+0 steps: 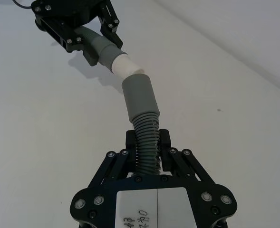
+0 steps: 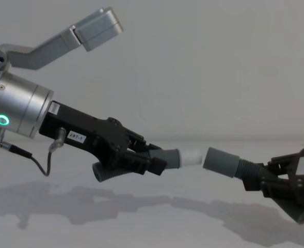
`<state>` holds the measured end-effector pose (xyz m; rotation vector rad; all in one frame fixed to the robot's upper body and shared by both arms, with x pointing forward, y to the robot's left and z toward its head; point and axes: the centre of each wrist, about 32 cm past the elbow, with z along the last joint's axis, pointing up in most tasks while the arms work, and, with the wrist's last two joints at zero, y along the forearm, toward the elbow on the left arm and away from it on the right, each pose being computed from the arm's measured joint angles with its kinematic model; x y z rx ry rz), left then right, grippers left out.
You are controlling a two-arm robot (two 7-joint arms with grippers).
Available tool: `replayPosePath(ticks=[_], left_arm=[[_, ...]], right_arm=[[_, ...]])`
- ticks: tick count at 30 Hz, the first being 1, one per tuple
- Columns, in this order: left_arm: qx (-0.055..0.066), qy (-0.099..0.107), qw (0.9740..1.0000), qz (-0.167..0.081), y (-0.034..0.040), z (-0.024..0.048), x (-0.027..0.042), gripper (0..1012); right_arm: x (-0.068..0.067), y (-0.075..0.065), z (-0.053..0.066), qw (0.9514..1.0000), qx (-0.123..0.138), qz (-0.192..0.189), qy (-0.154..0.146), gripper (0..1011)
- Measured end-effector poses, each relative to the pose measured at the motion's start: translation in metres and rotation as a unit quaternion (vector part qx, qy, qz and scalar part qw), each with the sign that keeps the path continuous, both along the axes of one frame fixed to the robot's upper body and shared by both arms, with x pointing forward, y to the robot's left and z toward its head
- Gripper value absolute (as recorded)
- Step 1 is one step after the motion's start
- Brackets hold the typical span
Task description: Use both hands to pick up one end of the pipe from the table, align the ends, and insert them.
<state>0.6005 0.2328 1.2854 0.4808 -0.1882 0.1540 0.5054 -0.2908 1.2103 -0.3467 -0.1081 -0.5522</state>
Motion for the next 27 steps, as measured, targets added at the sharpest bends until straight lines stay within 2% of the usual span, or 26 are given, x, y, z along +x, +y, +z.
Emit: replayPosePath(ticks=[12,27], left_arm=[[0.001,0.002,1.0,-0.004,-0.004,0.0018,-0.0009,351],[0.005,0.008,0.9998,-0.014,-0.0118,0.0029,0.0018,351]], right_arm=[[0.001,0.0,0.001,1.0,0.0,0.003,-0.001,276],[0.002,-0.001,0.008,0.9998,0.013,0.013,-0.011,276]])
